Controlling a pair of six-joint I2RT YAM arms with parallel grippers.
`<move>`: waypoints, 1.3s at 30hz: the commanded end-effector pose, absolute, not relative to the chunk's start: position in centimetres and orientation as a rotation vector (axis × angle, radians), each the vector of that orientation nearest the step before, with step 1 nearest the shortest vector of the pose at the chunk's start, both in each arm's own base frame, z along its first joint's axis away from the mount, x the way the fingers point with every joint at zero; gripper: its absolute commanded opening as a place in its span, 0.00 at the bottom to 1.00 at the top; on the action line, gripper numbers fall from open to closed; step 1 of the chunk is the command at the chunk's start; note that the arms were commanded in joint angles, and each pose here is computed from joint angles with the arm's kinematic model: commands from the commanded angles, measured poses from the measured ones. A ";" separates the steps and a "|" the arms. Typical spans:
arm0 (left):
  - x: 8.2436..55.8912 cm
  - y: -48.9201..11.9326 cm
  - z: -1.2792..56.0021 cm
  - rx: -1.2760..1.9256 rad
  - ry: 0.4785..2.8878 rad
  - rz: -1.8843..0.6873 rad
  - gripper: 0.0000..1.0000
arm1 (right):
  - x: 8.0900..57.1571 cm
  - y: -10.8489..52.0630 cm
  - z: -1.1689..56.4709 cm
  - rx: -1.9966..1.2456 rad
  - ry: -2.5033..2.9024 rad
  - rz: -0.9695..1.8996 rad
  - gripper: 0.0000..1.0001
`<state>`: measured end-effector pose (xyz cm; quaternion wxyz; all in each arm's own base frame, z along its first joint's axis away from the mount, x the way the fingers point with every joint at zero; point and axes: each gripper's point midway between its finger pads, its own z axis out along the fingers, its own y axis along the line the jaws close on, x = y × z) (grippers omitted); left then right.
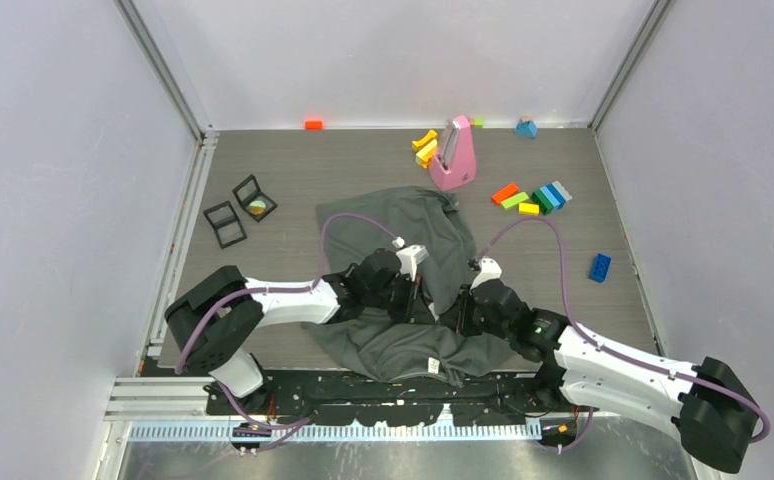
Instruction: Pin the brooch onto the clothing
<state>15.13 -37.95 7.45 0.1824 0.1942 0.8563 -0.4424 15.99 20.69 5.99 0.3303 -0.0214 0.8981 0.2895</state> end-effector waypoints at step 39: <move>8.6 -41.9 11.1 1.028 2.119 -1.521 0.00 | 18.1 25.6 5.7 0.194 2.612 0.930 0.00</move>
